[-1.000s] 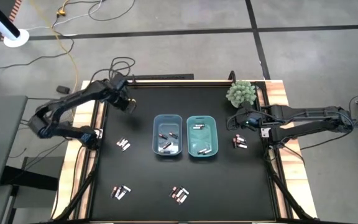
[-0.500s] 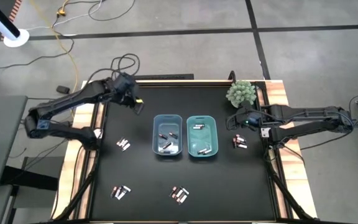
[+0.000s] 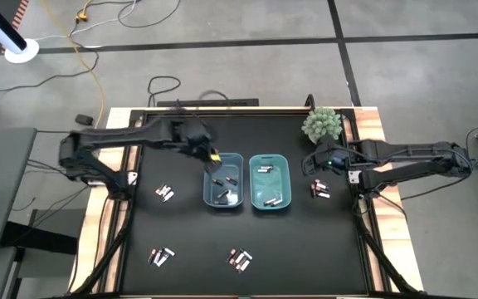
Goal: Sort batteries
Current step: Put the black battery into the blue bin
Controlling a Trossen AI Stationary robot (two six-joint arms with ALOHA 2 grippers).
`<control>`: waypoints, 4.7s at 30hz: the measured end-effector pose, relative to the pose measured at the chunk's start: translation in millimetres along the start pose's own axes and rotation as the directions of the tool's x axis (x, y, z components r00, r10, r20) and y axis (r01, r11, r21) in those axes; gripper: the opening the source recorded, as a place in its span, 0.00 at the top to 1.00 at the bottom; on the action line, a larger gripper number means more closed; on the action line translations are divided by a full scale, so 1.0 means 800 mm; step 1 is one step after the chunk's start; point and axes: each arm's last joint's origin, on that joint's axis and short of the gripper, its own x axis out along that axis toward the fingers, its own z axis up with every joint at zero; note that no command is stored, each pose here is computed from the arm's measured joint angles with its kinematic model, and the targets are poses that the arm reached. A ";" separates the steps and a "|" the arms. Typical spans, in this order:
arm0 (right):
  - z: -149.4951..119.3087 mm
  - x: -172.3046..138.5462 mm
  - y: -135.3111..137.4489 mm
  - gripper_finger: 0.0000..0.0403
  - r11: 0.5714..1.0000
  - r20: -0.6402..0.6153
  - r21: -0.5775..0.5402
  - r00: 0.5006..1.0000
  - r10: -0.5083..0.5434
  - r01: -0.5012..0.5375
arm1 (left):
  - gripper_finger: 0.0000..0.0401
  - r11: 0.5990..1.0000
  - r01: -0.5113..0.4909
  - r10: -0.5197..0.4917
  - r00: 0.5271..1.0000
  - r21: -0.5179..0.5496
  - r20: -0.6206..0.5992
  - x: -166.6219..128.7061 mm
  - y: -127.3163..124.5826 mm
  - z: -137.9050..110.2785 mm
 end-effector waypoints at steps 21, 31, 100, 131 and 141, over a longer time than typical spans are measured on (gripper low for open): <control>-0.002 -0.001 0.001 0.68 0.997 -0.007 -0.077 1.000 0.004 -0.004 | 0.86 0.997 -0.001 0.024 0.960 0.082 -0.280 0.171 -0.052 -0.019; -0.009 -0.004 0.005 0.68 0.994 -0.021 -0.110 0.999 0.026 -0.028 | 0.72 1.000 -0.005 0.008 0.958 0.013 -0.285 0.174 -0.043 -0.015; -0.008 -0.004 0.010 0.68 0.994 -0.006 -0.089 0.998 0.060 -0.060 | 0.68 0.891 -0.273 0.126 0.917 -0.364 -0.380 0.004 0.073 -0.251; -0.008 -0.004 0.010 0.68 0.996 -0.006 -0.072 0.998 0.060 -0.060 | 0.68 0.929 -0.242 0.134 0.926 -0.281 -0.353 0.025 0.086 -0.258; -0.008 -0.005 0.010 0.68 0.996 -0.006 -0.072 0.998 0.060 -0.060 | 0.68 0.931 -0.278 0.169 0.903 -0.238 -0.395 0.042 0.082 -0.256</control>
